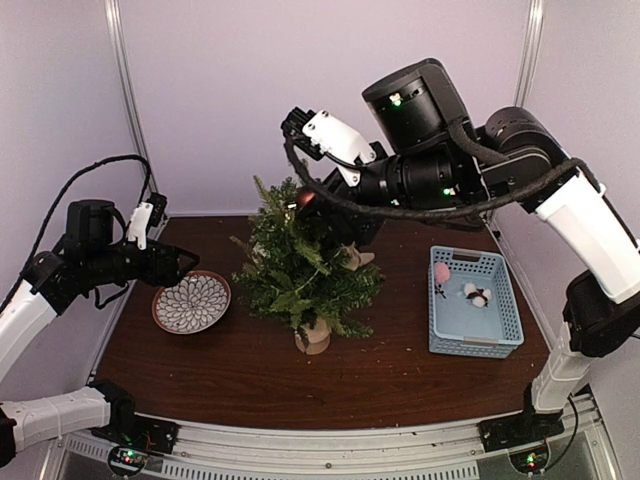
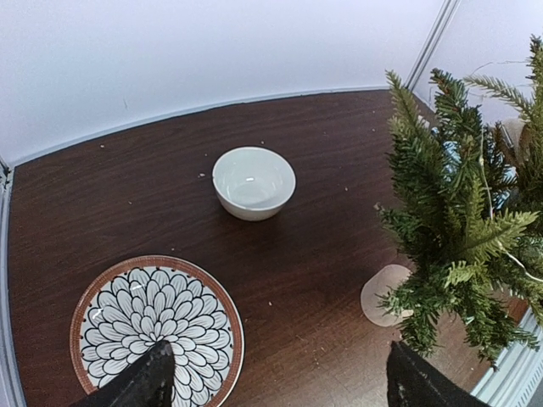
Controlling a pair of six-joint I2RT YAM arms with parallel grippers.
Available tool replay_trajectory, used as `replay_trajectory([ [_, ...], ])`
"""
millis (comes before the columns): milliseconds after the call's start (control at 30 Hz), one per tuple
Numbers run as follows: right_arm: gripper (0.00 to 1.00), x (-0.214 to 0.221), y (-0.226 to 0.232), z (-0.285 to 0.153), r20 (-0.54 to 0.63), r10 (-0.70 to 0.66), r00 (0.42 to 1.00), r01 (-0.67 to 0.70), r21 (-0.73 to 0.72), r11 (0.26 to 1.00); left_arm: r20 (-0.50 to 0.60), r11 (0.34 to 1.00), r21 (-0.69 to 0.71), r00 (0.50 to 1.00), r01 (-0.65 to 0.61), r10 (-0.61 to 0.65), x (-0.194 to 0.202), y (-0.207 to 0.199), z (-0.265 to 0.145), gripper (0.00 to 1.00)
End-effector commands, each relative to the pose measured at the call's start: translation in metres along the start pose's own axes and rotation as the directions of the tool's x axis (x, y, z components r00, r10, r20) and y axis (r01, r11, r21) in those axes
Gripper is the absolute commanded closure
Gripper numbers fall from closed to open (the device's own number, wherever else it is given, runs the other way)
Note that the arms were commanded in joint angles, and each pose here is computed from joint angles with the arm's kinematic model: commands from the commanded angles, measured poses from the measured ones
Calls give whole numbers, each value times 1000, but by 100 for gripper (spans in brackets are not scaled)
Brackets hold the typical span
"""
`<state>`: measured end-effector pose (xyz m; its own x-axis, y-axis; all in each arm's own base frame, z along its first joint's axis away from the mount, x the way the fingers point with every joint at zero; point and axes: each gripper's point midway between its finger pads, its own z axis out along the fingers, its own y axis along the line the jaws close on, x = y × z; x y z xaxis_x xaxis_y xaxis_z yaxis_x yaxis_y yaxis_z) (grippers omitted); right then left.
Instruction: Decorate the small christmas tree
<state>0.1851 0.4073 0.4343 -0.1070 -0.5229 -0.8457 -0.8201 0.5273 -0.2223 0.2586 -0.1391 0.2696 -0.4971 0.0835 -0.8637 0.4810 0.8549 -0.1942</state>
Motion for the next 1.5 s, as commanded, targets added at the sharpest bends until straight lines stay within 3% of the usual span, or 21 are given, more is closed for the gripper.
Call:
replay_trajectory([
  [0,74,-4,-19,-20,27,27,999,-28,54,998,50,1000,-3,998,-29,29,-13,1,1,14],
  [600,74,6,-9,-19,11,5,1000,-4,-1,1000,43,999,-4,999,-34,34,-10,2,3,14],
  [1133,74,-7,-3,-30,79,-4,997,8,-52,999,31,1000,2,999,-11,10,-3,2,7,14],
  [1467,73,18,5,-12,-21,-48,999,46,-58,997,32,1000,-10,999,-12,12,-4,4,7,14],
])
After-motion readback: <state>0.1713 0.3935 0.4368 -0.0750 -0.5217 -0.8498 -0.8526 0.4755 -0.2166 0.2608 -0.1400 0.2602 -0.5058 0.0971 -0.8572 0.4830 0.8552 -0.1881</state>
